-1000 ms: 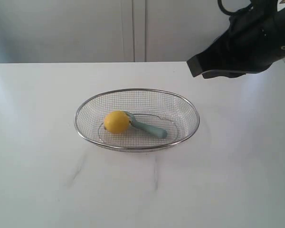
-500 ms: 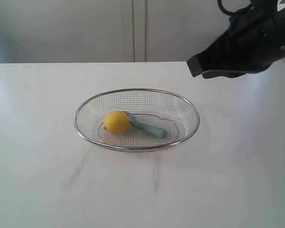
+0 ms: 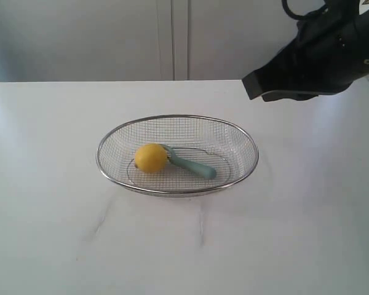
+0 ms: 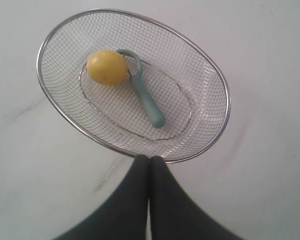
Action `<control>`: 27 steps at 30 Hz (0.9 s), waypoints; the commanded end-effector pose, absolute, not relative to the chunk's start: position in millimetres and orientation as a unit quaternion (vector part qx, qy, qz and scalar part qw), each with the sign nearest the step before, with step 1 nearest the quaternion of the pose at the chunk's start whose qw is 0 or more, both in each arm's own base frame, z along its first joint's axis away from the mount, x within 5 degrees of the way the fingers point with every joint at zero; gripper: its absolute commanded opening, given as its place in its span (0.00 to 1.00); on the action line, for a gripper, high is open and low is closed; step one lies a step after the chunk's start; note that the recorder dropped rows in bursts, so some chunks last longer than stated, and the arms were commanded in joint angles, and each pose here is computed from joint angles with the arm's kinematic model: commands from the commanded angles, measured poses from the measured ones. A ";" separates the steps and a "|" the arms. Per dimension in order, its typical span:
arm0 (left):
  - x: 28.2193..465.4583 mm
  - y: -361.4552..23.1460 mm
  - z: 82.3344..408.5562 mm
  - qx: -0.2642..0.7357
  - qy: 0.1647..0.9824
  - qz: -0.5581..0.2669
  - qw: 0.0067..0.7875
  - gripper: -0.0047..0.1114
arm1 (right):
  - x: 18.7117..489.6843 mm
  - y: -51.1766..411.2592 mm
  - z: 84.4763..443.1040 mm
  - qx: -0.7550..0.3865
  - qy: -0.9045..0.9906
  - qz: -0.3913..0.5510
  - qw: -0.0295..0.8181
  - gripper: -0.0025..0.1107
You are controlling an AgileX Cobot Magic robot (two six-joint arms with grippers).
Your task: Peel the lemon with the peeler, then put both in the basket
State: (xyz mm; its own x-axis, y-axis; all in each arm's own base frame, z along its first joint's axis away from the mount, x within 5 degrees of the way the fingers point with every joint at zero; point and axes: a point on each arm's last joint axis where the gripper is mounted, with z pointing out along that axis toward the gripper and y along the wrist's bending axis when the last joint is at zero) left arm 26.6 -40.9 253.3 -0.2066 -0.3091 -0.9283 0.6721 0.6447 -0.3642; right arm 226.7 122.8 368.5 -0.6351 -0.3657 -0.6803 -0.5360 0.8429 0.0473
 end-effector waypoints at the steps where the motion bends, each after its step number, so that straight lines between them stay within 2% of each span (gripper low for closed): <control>1: 32.9 -37.9 242.1 0.127 0.661 -0.384 0.632 0.04 | 224.9 121.5 370.1 -0.249 0.895 0.124 0.350 0.02; 7: 39.1 -39.0 217.0 0.123 0.681 -0.370 0.620 0.04 | 224.9 121.5 370.1 -0.249 0.895 0.124 0.350 0.02; 13: 42.7 -37.2 208.2 0.117 0.684 -0.350 0.630 0.04 | 224.9 121.5 370.1 -0.249 0.895 0.124 0.350 0.02; 23: 44.8 -36.2 200.6 0.198 0.671 -0.257 0.667 0.04 | 224.9 121.5 370.1 -0.249 0.895 0.124 0.350 0.02; 27: 42.1 -39.6 196.3 0.250 0.671 -0.237 0.657 0.04 | 224.9 121.5 370.1 -0.249 0.895 0.124 0.350 0.02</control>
